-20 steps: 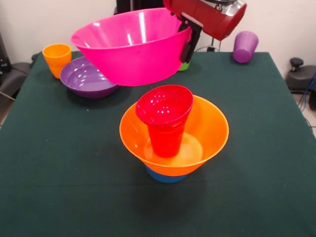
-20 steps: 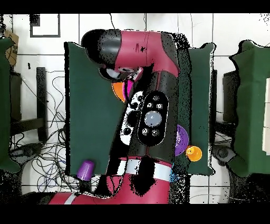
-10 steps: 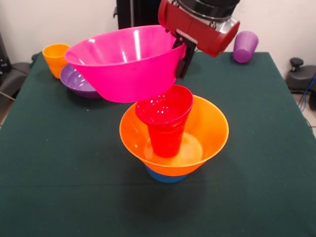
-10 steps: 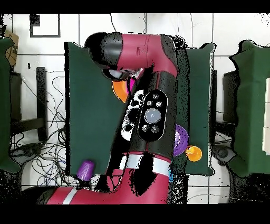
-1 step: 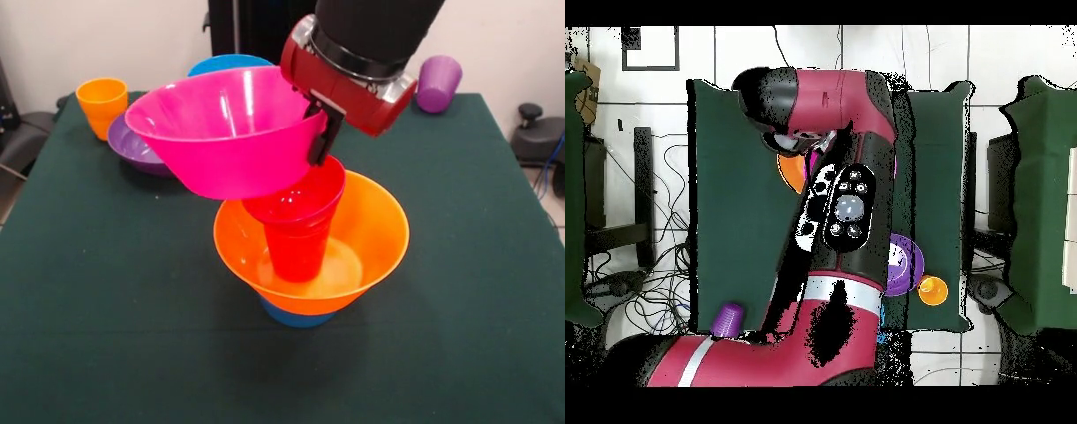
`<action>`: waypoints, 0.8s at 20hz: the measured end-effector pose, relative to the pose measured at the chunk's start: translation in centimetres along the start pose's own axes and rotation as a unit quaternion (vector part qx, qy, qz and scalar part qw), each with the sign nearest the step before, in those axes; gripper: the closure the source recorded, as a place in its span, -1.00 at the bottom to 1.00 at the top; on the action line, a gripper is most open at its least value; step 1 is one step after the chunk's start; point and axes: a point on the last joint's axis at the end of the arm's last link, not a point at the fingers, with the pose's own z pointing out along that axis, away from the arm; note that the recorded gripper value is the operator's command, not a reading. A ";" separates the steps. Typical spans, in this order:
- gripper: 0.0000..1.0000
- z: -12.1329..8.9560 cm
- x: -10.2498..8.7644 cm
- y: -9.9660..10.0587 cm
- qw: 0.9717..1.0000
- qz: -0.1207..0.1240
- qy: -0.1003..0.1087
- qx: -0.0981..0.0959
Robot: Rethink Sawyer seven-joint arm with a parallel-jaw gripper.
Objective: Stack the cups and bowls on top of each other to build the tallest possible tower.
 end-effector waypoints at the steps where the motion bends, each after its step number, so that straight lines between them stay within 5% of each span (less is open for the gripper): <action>1: 1.00 0.3 0.1 0.3 1.000 -0.001 0.002 -0.001; 6: 1.00 0.9 0.9 1.8 1.000 -0.002 0.019 -0.008; 16: 1.00 -1.1 1.4 4.0 1.000 -0.007 0.017 -0.021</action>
